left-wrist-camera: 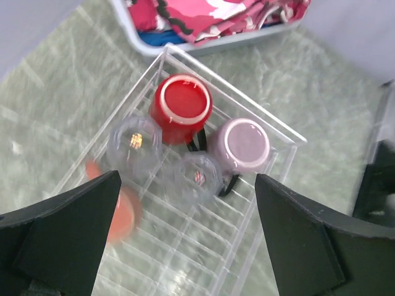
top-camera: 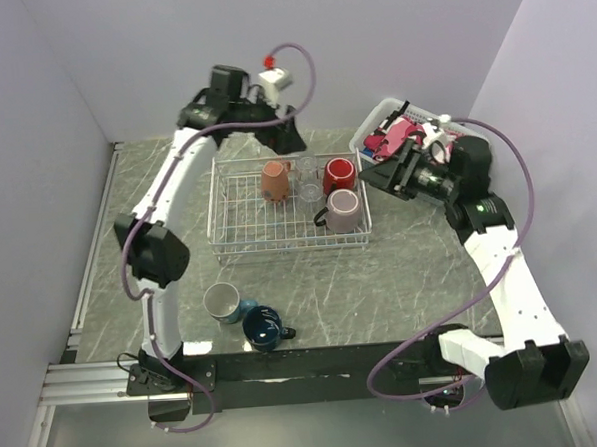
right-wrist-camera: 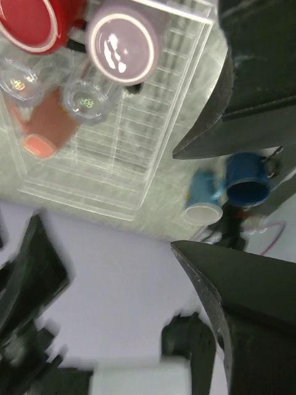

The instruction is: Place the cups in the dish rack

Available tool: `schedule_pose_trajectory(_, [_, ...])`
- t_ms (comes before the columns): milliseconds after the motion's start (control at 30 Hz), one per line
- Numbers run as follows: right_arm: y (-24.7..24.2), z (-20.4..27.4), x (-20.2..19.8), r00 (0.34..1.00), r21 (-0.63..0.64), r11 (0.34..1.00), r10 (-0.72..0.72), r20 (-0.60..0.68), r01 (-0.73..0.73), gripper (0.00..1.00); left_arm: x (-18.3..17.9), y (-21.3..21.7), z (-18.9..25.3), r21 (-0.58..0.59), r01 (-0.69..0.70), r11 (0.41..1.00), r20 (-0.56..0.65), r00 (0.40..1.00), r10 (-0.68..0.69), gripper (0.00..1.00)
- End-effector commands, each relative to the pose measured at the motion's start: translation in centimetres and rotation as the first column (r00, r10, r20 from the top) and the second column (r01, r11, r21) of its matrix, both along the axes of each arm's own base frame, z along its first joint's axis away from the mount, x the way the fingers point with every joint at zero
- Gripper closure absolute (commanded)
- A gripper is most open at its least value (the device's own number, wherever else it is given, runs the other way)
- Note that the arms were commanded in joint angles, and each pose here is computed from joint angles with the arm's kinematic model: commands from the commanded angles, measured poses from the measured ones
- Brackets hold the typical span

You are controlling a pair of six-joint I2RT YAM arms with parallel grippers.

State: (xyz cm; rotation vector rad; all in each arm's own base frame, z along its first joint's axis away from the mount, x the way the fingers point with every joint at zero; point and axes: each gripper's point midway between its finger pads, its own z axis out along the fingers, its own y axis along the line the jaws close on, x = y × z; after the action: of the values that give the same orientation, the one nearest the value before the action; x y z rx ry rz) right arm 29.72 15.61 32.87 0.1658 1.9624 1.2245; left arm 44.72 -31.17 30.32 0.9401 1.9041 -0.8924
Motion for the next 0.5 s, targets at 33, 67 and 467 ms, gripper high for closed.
schedule_pose_trajectory(33, [5.3,-2.5,-3.0,0.964,-0.351,0.898,0.249,-0.088,-0.264,0.35,-1.4,9.0,5.5,-0.177,-0.140,0.974,-0.102,0.987,0.124,0.04])
schedule_pose_trajectory(67, [5.9,-5.0,-2.1,0.957,-0.433,0.854,0.238,-0.166,-0.288,0.34,-1.8,11.4,6.0,-0.163,-0.172,0.972,-0.073,0.984,0.162,0.04])
schedule_pose_trajectory(467, [12.7,-8.5,-7.9,0.837,-0.622,0.566,0.438,-0.329,-0.541,0.33,-8.5,21.6,-3.2,-0.017,-0.354,0.935,-0.215,0.915,0.342,0.04])
